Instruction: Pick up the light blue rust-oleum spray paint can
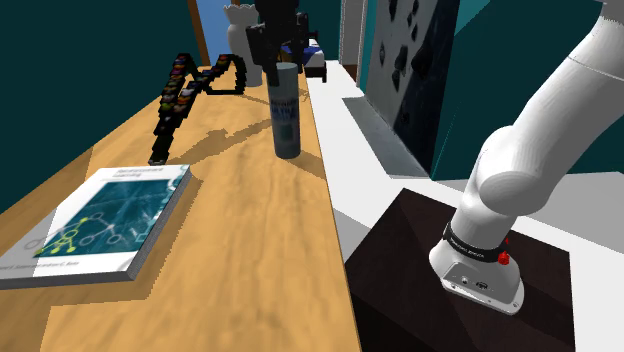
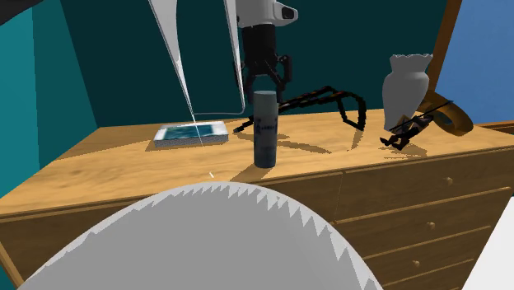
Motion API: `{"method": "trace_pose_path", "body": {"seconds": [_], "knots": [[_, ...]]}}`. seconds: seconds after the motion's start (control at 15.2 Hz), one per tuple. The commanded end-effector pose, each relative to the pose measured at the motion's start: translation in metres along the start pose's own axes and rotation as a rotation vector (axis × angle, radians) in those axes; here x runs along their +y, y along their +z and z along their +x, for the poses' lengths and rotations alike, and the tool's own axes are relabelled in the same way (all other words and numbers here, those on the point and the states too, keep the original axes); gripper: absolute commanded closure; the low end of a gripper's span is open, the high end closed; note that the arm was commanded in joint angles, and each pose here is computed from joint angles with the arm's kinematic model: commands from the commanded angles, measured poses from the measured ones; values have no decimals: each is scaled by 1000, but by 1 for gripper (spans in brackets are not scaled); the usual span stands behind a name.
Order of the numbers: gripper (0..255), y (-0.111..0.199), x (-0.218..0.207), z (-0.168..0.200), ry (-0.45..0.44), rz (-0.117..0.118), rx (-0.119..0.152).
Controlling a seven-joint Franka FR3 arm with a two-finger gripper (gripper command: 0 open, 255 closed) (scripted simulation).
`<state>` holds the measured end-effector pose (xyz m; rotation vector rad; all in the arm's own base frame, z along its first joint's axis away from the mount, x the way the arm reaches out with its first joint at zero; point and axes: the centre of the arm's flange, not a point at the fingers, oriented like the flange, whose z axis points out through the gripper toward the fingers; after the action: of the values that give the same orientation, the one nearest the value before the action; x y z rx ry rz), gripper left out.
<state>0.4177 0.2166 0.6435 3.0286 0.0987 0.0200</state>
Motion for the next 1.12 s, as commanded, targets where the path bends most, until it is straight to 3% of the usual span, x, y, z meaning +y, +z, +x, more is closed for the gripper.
{"method": "trace_pose_path", "body": {"seconds": [0.0,1.06], "knots": [[255,1,1,0,1,-1,-2],[255,-73,8,2,1,-1,-2]]}}
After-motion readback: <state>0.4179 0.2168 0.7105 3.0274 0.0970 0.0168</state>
